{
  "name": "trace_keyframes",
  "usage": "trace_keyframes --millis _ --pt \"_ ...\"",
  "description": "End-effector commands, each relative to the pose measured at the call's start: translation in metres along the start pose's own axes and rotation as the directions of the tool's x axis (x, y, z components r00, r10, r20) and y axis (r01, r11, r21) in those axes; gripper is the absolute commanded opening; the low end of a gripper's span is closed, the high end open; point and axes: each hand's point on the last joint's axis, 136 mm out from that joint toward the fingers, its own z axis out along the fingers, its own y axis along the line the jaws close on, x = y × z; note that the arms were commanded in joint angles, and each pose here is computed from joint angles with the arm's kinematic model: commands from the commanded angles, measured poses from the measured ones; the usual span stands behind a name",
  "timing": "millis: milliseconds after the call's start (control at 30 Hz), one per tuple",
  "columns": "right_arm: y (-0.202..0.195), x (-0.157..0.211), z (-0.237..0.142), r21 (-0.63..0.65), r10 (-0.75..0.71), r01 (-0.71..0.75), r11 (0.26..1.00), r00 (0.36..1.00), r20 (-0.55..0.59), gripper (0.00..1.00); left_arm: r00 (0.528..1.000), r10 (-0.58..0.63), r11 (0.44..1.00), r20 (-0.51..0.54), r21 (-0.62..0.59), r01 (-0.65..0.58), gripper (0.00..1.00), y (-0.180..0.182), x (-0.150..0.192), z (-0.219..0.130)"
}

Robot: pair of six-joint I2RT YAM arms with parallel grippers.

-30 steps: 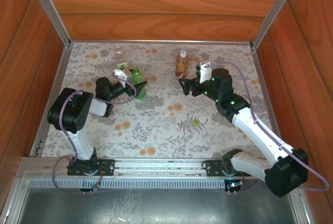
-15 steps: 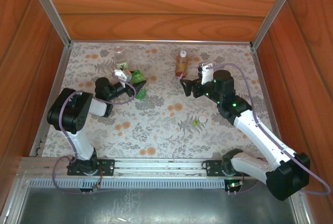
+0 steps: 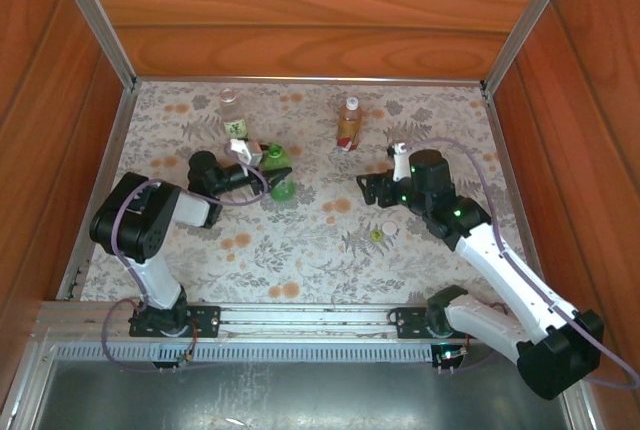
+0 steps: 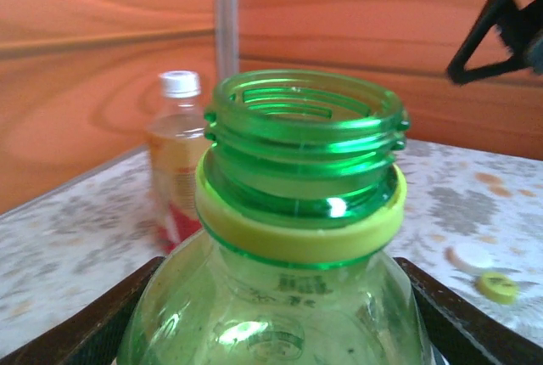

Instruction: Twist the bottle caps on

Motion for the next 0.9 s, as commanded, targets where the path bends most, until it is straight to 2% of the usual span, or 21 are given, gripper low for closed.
trace_keyframes --millis 0,133,300,433,567,867 --pt "-0.014 0.051 -0.006 0.102 0.109 -0.094 0.990 0.983 -0.148 0.87 1.000 0.001 0.991 0.000 0.131 -0.001 0.64 -0.039 -0.001 0.008" --pt "-0.019 0.096 -0.005 0.179 0.189 -0.147 0.973 0.950 -0.249 0.85 1.000 -0.002 0.979 -0.026 0.206 0.007 0.64 -0.073 0.009 0.018" --pt "-0.026 0.140 0.001 0.268 0.210 -0.121 0.956 0.919 -0.334 0.80 0.998 0.007 0.964 -0.058 0.265 0.009 0.65 -0.105 0.016 0.027" --pt "-0.026 0.153 0.015 0.270 0.221 -0.125 0.955 0.906 -0.362 0.74 0.997 0.027 0.957 -0.077 0.289 -0.004 0.65 -0.120 0.019 0.027" --pt "-0.029 0.163 0.028 0.296 0.235 -0.119 0.948 0.887 -0.398 0.63 0.995 0.050 0.962 -0.081 0.273 -0.026 0.66 -0.119 0.023 0.023" --pt "-0.037 0.175 0.044 0.363 0.260 -0.094 0.927 0.859 -0.440 0.54 0.994 0.057 0.965 -0.098 0.261 -0.030 0.66 -0.118 0.031 0.021"
